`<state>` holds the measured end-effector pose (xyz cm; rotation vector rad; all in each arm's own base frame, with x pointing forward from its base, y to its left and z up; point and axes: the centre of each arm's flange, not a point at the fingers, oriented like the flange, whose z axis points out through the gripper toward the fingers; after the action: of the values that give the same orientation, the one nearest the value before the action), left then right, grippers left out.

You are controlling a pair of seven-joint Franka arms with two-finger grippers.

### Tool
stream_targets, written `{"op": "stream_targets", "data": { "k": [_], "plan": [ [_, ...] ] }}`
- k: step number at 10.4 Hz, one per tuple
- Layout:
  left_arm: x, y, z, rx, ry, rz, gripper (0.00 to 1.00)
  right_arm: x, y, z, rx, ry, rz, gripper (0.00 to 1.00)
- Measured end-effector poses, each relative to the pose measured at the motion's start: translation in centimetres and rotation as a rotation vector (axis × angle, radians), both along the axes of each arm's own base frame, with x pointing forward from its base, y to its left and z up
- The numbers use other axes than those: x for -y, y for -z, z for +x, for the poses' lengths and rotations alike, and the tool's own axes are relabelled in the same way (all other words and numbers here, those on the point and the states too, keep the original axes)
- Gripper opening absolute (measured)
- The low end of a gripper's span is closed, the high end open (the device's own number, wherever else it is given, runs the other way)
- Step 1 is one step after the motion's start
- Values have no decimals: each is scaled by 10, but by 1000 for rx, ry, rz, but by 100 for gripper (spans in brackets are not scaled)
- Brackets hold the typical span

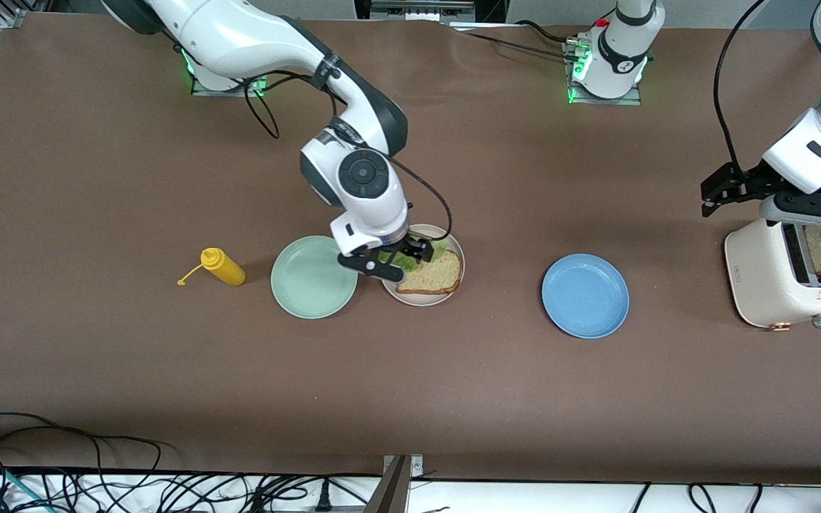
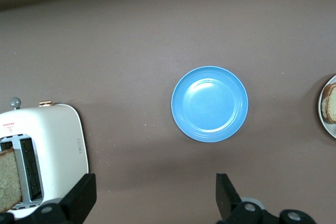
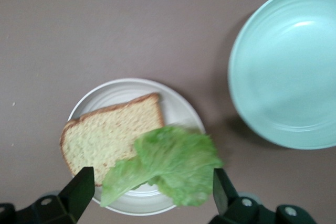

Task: Make sandwich on beige plate with both arms
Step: 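Move the right gripper to the mustard while the left gripper reaches the toaster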

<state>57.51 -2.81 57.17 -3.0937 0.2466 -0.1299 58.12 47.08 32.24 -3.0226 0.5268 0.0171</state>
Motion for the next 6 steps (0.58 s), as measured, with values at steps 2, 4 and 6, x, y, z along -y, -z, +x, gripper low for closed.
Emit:
{"op": "stream_targets", "data": {
  "k": [2,4,6],
  "plan": [
    [0,0,0,1,0,0,100,35,-29,15,-28,-17,-26,100],
    [0,0,0,1,-1,0,100,73,-62,27,-60,-37,-44,100],
    [-1,-1,0,1,-2,0,100,105,-89,32,-86,-78,-67,100]
  ]
}}
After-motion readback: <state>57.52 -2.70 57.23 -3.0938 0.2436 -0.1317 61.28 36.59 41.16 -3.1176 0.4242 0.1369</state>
